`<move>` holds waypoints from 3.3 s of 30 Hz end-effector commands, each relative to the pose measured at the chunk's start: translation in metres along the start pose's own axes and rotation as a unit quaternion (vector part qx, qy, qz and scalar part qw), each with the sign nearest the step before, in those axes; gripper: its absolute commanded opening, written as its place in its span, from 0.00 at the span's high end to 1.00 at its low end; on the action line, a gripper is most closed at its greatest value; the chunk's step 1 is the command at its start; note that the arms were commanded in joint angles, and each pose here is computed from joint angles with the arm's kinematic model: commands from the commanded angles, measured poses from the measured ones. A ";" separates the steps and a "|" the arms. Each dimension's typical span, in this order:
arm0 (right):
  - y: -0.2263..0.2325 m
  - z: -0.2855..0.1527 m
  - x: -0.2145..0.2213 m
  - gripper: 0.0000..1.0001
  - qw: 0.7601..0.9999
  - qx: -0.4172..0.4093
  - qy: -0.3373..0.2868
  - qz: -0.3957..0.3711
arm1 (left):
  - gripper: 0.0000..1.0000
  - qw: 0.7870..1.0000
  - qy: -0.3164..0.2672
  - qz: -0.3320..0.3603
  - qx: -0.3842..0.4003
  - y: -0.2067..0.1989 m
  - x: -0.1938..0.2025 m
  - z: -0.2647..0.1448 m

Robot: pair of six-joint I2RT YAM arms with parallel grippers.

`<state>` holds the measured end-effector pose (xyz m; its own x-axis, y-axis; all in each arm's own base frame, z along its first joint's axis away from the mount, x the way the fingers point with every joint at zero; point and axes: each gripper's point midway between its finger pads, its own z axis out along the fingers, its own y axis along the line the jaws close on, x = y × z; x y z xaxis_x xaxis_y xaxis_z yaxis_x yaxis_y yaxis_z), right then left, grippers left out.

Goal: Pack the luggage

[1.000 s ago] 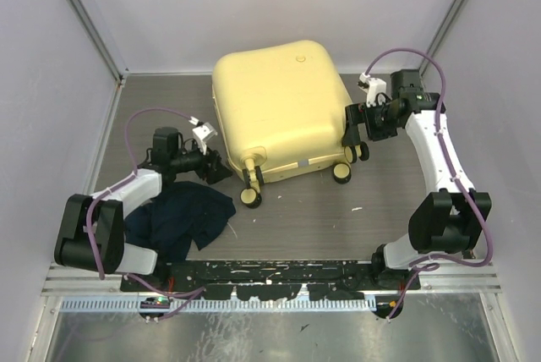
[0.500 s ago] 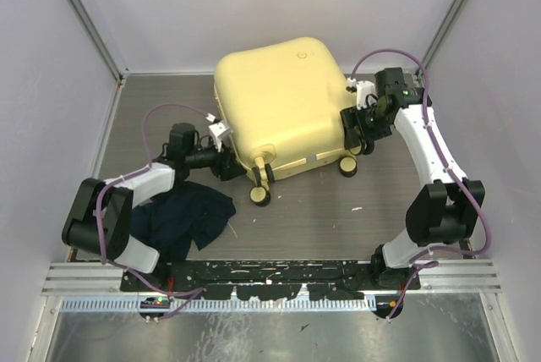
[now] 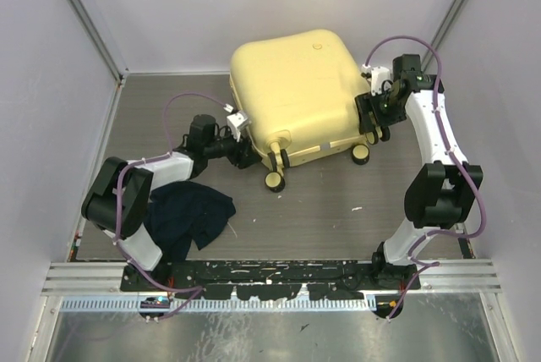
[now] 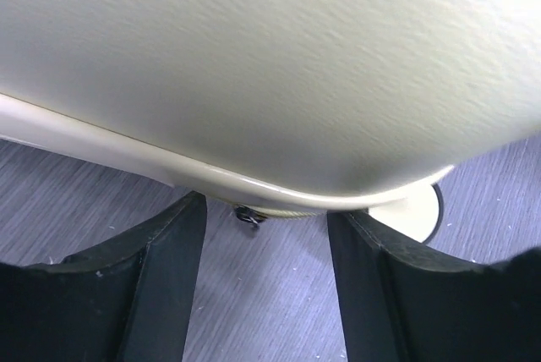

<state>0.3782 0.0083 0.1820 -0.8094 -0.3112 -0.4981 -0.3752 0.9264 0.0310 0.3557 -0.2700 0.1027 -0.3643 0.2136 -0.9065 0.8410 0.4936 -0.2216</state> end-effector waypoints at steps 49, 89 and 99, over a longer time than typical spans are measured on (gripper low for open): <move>-0.002 -0.042 -0.079 0.99 0.992 0.002 -0.123 0.017 | 0.67 0.984 -0.105 0.115 -0.086 0.016 -0.026 -0.012; 0.006 -0.011 -0.079 0.99 0.992 -0.019 -0.110 0.053 | 1.00 0.980 -0.115 0.156 -0.031 -0.117 -0.008 0.025; 0.020 -0.010 -0.080 0.99 0.993 -0.029 -0.108 0.046 | 1.00 0.942 -0.180 0.260 -0.111 -0.148 -0.029 0.055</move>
<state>0.3966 0.0055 0.1920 -0.8495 -0.2093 -0.4842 -0.2751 0.9590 0.0682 0.2930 -0.3419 0.0991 0.0423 0.2938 -0.9549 0.7296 0.6439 0.2304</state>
